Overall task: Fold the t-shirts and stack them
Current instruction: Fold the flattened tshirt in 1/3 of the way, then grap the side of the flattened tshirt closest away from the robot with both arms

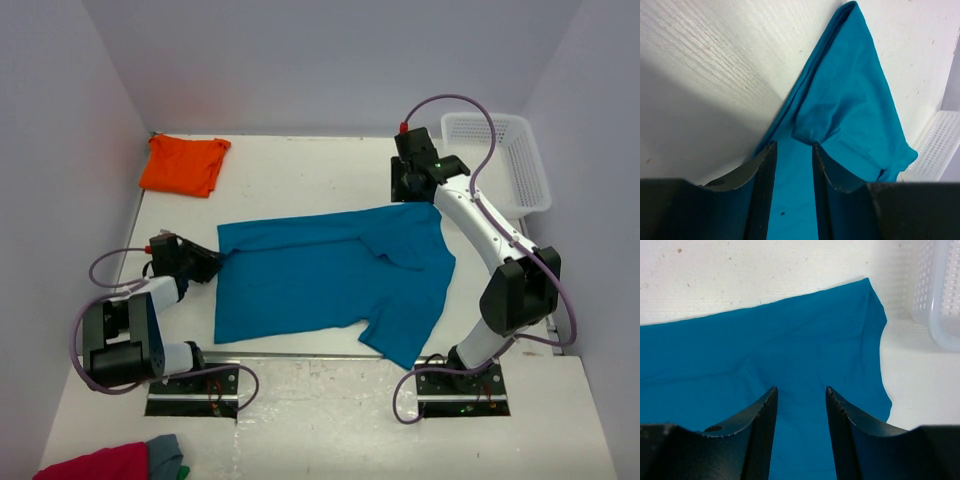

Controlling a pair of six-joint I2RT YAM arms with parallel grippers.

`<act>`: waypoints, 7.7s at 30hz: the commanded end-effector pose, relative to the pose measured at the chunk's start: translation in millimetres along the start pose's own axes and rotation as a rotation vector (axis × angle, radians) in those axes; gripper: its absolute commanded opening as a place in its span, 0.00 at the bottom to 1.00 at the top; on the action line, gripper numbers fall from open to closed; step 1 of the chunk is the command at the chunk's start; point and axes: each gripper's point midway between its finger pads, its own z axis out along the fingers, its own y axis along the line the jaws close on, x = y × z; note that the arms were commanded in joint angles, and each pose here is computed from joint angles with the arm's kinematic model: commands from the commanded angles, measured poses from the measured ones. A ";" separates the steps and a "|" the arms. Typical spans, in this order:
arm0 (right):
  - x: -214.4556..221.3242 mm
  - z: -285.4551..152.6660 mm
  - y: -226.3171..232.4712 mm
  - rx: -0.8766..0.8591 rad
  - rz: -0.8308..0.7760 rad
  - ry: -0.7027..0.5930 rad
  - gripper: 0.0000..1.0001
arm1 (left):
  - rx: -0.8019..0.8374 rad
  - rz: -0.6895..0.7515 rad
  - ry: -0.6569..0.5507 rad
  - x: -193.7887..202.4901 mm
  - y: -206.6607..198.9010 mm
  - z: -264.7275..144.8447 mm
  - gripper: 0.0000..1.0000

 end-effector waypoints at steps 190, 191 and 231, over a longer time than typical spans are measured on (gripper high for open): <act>345.8 -91.0 61.4 -0.042 0.220 0.346 0.47 | 0.453 0.698 -0.107 0.3 -221.4 -78.2 0.71; 351.9 -90.1 60.3 -0.022 0.210 0.349 0.47 | 0.454 0.708 -0.098 5.8 -220.0 -77.5 0.71; 347.8 -92.3 96.4 -0.052 0.039 0.276 0.00 | 0.140 0.724 -0.103 15.7 -135.0 -59.9 0.70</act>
